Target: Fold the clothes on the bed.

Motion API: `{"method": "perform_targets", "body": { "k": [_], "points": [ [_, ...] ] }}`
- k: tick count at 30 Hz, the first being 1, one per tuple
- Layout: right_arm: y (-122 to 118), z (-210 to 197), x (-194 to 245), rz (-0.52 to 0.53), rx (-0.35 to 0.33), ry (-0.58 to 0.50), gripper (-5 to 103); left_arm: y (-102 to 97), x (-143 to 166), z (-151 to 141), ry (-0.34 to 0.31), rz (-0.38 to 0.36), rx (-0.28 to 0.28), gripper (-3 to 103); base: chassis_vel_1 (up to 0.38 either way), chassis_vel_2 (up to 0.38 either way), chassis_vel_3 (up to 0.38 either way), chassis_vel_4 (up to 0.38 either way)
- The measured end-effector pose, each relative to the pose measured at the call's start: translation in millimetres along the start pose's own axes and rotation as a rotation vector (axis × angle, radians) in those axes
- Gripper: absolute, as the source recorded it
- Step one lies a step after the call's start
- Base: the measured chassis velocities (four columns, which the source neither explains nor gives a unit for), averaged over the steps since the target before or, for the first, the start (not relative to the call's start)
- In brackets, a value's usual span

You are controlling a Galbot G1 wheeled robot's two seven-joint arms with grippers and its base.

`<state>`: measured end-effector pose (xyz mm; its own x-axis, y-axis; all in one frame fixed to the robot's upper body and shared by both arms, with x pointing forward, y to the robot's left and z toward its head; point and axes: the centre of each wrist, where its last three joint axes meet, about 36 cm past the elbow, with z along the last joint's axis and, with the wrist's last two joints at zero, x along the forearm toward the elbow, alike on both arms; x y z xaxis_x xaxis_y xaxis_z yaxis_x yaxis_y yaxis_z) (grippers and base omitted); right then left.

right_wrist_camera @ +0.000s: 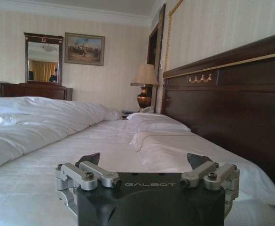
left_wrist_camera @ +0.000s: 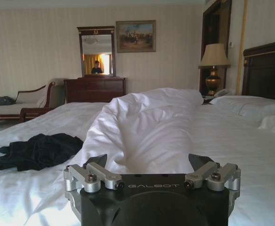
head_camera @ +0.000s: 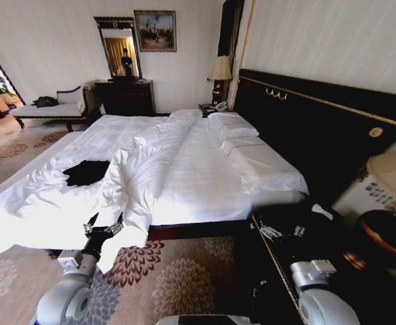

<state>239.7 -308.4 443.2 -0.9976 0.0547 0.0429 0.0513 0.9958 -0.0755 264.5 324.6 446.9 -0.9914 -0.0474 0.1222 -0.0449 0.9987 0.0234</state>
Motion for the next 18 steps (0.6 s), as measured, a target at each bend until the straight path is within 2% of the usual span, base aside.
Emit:
{"method": "perform_targets", "body": {
  "k": [13,18],
  "points": [
    [0.3,-0.3,0.0,-0.001,0.006,-0.001,100,2.0,0.2,4.5,0.006,-0.006,-0.002,99,-0.244,0.237,0.225,-0.229],
    [0.9,0.0,0.1,-0.003,0.013,0.002,100,2.2,1.5,5.5,0.006,-0.006,0.0,99,-0.164,0.206,0.175,-0.176]
  ]
}}
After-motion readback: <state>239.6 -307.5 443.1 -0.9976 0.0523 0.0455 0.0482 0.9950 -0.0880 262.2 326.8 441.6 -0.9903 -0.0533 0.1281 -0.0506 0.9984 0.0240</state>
